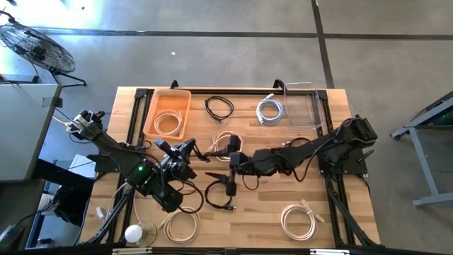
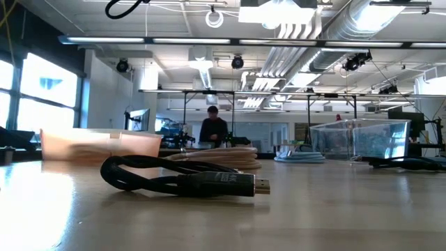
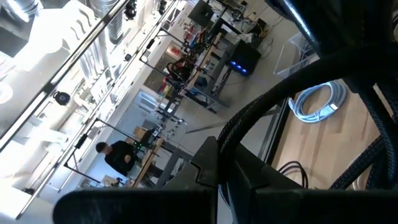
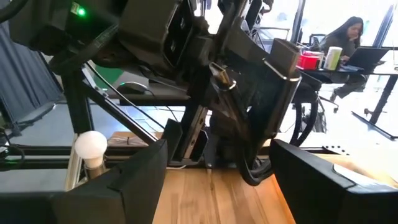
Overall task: Sort HDMI cables
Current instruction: Put the black HDMI cable into the transparent bin
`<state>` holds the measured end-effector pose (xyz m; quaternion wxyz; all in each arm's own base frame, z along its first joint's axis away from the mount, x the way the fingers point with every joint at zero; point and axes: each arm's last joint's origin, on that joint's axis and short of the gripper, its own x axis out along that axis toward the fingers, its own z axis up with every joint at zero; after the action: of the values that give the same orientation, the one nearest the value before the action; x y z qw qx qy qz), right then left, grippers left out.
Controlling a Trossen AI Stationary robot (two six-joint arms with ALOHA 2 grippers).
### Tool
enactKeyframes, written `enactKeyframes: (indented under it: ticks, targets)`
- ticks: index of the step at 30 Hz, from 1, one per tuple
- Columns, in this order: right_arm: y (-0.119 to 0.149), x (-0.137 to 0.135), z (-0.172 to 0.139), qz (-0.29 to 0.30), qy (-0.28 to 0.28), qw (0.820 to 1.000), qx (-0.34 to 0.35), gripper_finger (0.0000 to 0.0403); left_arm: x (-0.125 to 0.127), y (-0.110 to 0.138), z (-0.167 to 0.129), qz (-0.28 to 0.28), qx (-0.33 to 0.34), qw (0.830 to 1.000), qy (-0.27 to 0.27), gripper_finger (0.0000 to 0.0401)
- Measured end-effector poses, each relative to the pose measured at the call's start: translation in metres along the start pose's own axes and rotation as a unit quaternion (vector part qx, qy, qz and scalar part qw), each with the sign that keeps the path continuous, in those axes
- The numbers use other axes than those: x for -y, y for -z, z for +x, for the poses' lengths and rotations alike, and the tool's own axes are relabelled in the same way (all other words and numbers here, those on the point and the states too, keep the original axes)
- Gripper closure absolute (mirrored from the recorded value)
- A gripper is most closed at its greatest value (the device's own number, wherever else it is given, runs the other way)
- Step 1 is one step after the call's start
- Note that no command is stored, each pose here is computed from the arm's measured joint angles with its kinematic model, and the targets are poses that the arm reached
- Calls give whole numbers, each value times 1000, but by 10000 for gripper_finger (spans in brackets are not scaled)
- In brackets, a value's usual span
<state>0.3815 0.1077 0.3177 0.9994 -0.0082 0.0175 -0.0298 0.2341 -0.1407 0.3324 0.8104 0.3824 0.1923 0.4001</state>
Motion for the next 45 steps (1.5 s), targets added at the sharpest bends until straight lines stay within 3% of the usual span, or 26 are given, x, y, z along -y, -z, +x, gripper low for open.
enactKeyframes:
  ticks: [14, 19, 26, 31, 34, 40, 43, 45]
  targets:
    - [8, 9, 11, -12, 0, 1000, 7, 139, 0, 0, 0, 1, 0, 1000, 0, 397]
    - [7, 10, 11, -39, 4, 999, 9, 213, 0, 0, 0, 4, 0, 1000, 1, 397]
    - [9, 12, 12, -73, -1, 997, 1, 379, -1, 0, 0, 17, 0, 1000, -3, 378]
    - [11, 12, 12, -79, 7, 997, -9, 365, 0, 0, 0, 19, 0, 1000, 2, 350]
    - [12, 12, 12, -82, 7, 996, -17, 385, 0, 0, 0, 20, 0, 1000, 2, 345]
    - [15, 13, 12, -91, 29, 995, -31, 385, 1, -6, -2, 50, 4, 999, 6, 343]
    - [17, 14, 11, -108, 37, 993, -42, 386, 2, -14, -4, 87, 12, 995, 38, 342]
    - [19, 13, 11, -124, 35, 990, -54, 386, 4, -18, -7, 115, 30, 989, 90, 342]
